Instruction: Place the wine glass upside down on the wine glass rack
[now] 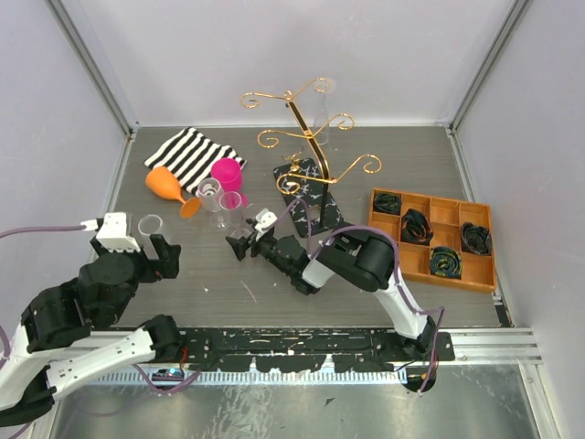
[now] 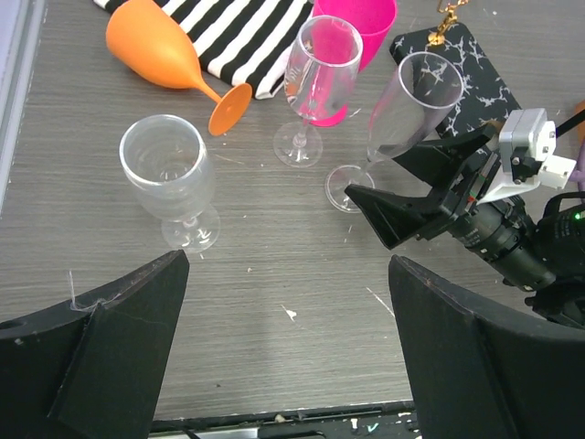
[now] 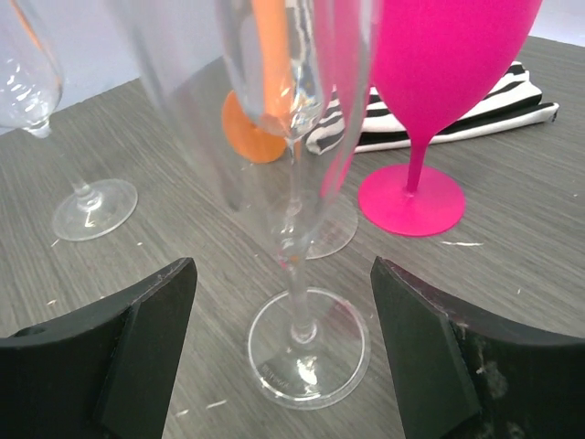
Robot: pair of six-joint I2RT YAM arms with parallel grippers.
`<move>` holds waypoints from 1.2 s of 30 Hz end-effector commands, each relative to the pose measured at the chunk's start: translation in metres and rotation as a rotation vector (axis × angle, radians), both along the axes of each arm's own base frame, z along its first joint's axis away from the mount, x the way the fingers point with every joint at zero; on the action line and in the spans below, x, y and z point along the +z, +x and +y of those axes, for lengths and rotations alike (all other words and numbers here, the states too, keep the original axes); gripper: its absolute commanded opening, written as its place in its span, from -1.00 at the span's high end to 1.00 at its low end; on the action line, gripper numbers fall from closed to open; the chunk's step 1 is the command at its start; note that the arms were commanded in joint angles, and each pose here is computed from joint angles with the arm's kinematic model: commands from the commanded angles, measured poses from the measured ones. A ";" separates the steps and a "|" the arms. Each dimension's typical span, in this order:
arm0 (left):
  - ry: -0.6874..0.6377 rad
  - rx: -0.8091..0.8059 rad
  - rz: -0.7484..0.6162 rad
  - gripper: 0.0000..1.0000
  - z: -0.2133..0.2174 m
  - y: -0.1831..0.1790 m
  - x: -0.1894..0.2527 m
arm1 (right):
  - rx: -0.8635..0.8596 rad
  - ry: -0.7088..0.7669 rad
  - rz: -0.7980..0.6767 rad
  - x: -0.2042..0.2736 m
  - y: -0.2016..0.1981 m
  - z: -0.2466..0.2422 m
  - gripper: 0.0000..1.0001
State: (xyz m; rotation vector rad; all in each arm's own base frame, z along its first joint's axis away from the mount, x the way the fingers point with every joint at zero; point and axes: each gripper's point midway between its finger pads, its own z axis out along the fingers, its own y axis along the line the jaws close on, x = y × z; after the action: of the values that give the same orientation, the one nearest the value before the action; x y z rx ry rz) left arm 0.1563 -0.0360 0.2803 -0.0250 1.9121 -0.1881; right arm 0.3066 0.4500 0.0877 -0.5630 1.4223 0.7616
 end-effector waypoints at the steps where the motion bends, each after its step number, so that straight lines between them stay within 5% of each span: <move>1: -0.028 0.033 -0.020 -0.96 0.007 0.000 0.000 | 0.008 0.062 -0.051 0.024 0.011 0.009 -0.65; 36: -0.093 0.092 -0.057 -0.96 0.029 -0.006 0.003 | 0.003 0.212 -0.008 0.032 0.050 0.023 -0.17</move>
State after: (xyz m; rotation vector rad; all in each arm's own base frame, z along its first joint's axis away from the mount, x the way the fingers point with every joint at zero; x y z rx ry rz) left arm 0.1491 -0.0123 0.2833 -0.1297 1.8623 -0.2142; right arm 0.3501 0.4672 0.0886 -0.4534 1.4026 0.8523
